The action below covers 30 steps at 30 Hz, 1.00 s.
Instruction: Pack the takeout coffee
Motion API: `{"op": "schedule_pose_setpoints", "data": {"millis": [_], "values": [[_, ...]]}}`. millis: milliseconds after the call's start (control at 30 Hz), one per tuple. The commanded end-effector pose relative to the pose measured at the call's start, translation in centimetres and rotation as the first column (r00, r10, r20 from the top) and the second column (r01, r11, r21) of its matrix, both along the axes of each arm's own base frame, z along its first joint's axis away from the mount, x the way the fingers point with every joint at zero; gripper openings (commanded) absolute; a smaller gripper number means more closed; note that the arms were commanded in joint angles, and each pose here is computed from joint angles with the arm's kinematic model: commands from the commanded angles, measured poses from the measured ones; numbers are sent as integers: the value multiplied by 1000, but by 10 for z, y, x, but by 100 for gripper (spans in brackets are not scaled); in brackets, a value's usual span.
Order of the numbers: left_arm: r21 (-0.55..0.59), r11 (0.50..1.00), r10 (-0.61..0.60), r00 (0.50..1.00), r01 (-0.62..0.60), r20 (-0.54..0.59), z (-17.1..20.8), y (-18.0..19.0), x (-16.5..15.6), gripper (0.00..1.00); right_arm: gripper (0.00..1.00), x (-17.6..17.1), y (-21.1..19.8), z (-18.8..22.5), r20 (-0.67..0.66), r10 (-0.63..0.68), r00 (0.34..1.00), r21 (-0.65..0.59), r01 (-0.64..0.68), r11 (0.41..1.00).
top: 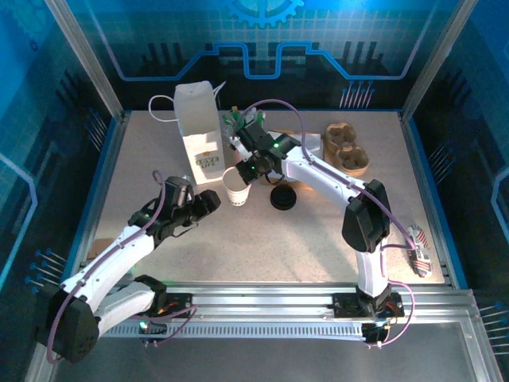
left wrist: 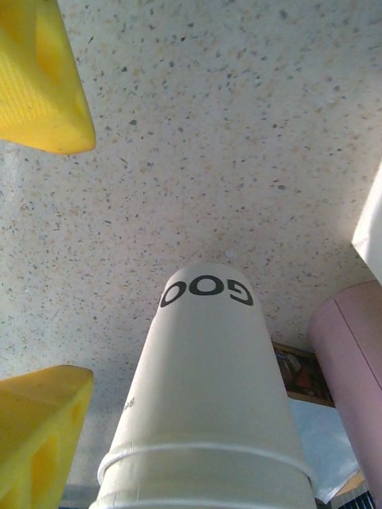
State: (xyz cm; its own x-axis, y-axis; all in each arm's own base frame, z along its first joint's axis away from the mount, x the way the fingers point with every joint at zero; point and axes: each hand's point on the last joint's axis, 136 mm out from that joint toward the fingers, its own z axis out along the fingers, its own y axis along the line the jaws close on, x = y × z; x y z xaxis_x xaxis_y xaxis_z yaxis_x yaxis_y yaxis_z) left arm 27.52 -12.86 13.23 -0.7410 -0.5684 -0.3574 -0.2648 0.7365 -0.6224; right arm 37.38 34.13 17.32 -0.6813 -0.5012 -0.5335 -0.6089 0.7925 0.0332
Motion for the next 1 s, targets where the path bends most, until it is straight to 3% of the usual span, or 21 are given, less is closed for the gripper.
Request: {"op": "schedule_pose_setpoints", "data": {"millis": [0, 200, 967], "values": [[-112, 994, -3, 999, 7, 35, 11, -16, 7, 73, 0, -10, 7, 7, -6, 22, 1000, 26, -22, 999], [-175, 985, -2, 998, 13, 60, 10, -24, 13, 74, 0, -14, 8, 1, -36, 23, 999, 35, -22, 999], [-204, 979, 16, 999, -7, 44, -15, -24, 10, 73, 0, -24, 10, -4, -78, 28, 997, 79, -22, 997]]}}
